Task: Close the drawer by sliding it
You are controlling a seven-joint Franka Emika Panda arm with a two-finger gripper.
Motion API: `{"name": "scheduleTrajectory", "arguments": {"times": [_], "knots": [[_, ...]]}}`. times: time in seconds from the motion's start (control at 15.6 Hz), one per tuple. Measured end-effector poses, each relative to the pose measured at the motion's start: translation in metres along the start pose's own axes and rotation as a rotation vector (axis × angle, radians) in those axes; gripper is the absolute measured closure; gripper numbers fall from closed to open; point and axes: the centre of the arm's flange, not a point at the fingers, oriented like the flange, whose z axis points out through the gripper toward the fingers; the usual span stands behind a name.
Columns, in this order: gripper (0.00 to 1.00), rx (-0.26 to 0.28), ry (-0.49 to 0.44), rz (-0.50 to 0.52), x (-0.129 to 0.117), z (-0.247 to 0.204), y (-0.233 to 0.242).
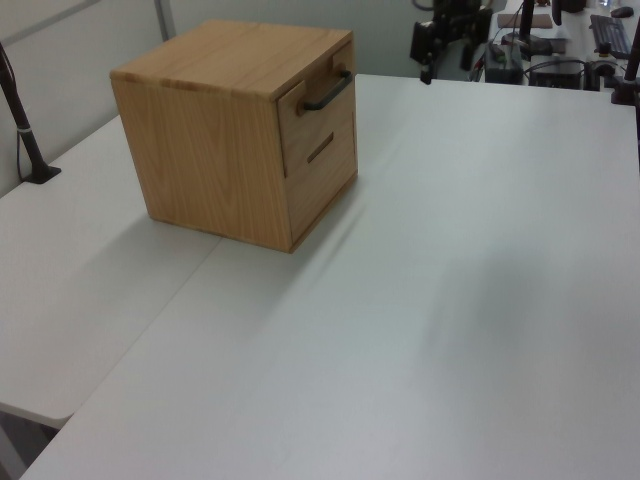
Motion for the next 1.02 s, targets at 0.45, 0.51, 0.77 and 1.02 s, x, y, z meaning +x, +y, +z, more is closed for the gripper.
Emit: {"name": "scheduleTrajectory", "arguments": {"times": [0.45, 0.51, 0.77, 1.02], "knots": [[0.0, -0.004, -0.077, -0.254, -0.046, -0.025, 0.021], [0.0, -0.002, -0.079, -0.318, -0.042, -0.024, 0.026], [0.0, 0.01, -0.084, -0.574, -0.021, -0.02, 0.052], [0.0, 0.022, -0.083, -0.628, -0.015, -0.018, 0.059]]}}
